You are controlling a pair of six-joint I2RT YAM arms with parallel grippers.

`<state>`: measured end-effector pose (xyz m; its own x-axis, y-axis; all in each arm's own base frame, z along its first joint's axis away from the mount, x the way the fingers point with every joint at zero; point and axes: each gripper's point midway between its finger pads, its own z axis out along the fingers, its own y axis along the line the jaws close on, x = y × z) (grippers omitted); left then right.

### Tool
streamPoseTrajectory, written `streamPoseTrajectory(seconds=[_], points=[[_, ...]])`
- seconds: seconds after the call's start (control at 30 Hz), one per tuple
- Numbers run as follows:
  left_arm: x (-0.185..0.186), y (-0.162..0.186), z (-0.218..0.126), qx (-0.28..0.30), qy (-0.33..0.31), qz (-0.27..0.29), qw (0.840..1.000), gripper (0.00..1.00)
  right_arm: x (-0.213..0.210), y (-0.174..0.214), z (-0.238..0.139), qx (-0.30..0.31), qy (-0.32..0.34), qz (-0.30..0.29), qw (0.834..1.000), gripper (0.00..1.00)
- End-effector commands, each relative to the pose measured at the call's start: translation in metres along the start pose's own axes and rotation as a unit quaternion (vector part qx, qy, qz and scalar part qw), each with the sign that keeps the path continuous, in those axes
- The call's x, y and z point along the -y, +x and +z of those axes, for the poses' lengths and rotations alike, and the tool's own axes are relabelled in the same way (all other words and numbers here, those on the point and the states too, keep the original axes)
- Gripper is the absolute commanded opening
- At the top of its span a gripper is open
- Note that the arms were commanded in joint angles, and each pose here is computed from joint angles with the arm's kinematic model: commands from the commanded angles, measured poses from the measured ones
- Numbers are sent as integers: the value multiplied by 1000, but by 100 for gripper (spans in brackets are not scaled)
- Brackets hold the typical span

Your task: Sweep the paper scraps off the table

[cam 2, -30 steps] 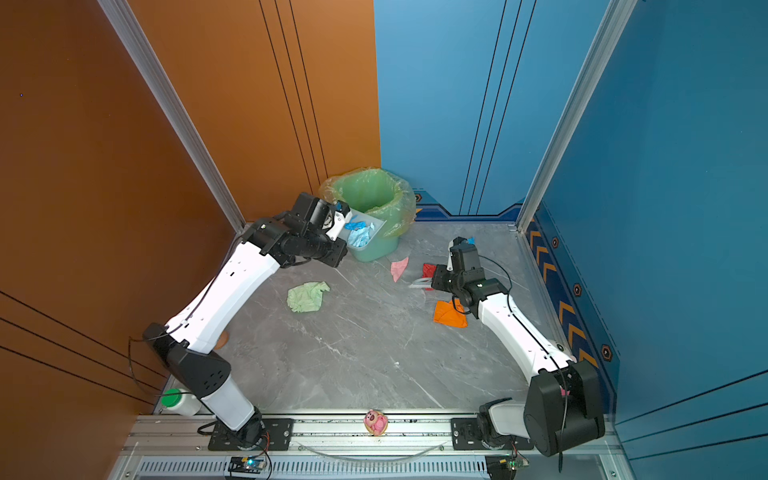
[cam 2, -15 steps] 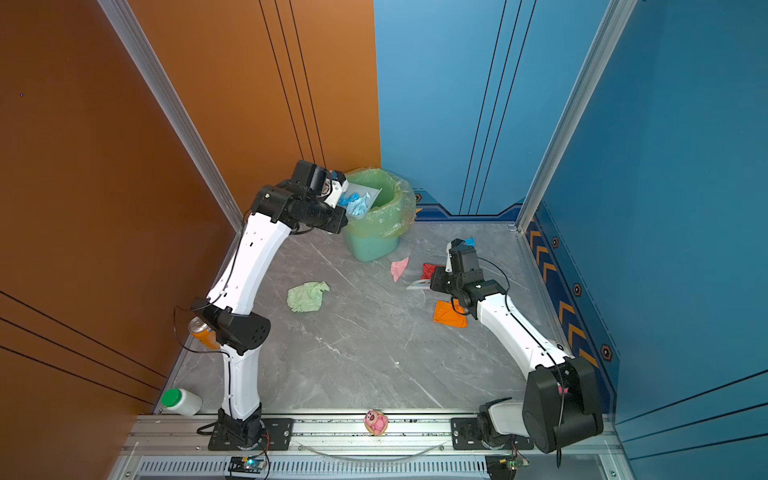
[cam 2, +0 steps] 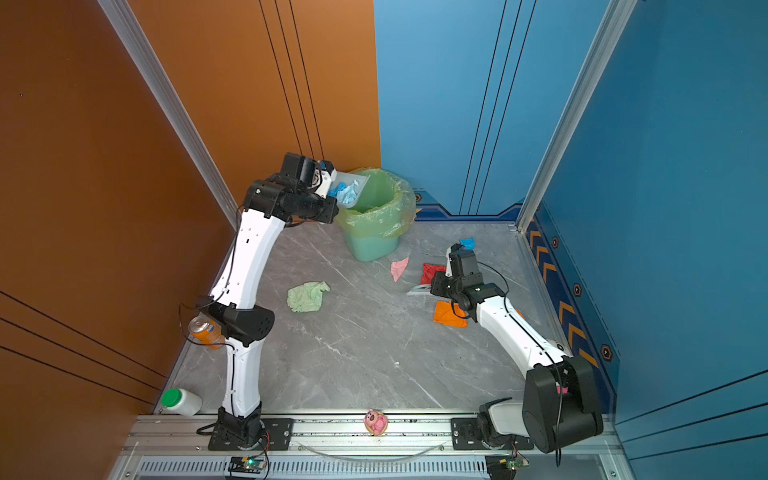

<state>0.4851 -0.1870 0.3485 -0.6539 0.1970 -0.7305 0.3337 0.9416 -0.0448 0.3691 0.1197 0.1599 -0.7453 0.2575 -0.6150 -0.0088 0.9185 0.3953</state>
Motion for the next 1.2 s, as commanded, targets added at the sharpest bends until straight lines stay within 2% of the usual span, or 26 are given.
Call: streamPoseTrajectory(seconds=[0.0, 0.6, 1.17], points=[[-24, -12, 3, 22, -41, 1, 999, 0, -2, -2, -6, 10, -8, 2, 1000, 0], [-54, -29, 33, 55, -92, -17, 994, 0, 0, 2, 1, 6, -10, 13, 1000, 0], [-49, -32, 64, 62, -121, 21, 990, 0, 0, 7, 11, -1, -13, 21, 1000, 0]])
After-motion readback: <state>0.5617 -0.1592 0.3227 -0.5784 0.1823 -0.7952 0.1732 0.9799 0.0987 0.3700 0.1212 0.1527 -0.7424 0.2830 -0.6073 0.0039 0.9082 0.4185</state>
